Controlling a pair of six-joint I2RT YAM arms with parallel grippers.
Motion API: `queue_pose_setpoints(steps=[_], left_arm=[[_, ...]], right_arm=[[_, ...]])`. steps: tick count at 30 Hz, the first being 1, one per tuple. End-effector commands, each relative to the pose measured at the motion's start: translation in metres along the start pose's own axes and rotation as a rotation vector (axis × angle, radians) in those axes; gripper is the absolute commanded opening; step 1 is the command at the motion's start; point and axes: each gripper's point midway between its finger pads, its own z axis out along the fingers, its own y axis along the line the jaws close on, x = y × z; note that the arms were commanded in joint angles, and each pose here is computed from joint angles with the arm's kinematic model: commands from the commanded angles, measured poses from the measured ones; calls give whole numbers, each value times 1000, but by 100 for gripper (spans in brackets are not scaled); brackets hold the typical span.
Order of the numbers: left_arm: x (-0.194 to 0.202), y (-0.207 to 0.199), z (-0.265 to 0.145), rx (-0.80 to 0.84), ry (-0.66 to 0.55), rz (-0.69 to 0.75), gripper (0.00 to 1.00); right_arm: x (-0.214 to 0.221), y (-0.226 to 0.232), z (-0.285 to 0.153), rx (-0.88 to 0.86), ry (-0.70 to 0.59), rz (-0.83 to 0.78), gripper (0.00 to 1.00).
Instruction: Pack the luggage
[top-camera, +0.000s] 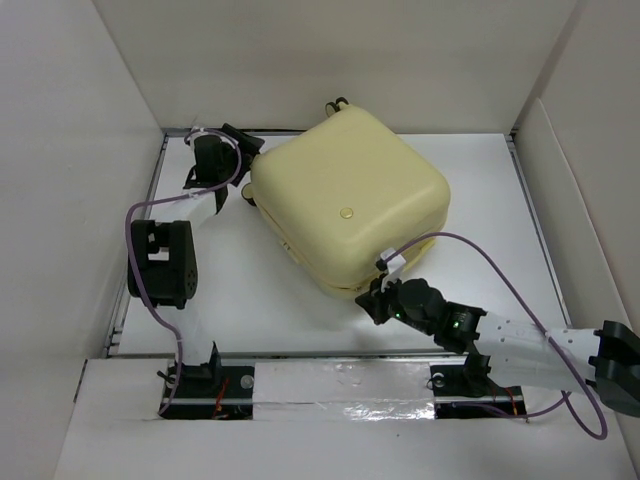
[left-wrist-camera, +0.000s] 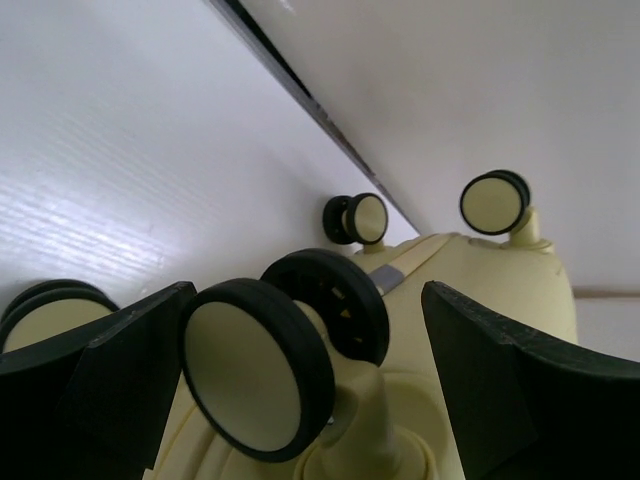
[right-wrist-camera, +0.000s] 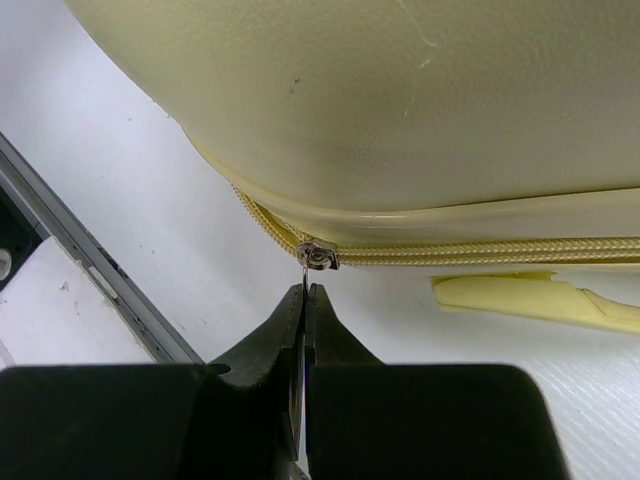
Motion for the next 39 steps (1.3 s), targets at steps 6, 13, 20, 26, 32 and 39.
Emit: queue_pose_setpoints(steps=[6, 13, 20, 26, 32, 39], left_arm=[[2, -57, 4, 276, -22, -122, 68], [6, -61, 12, 348, -10, -180, 37], [-11, -52, -21, 393, -124, -151, 0], [-21, -2, -93, 356, -289, -127, 0], [14, 34, -171, 344, -355, -68, 0], [74, 48, -215, 319, -234, 44, 0]], right_arm=[[-9, 34, -4, -146, -21, 12, 0], [-7, 32, -7, -142, -16, 20, 0], [-22, 28, -12, -111, -60, 22, 0], [-47, 18, -19, -78, -120, -8, 0], [-91, -10, -33, -22, -198, -51, 0], [-74, 47, 4, -251, -96, -61, 0]])
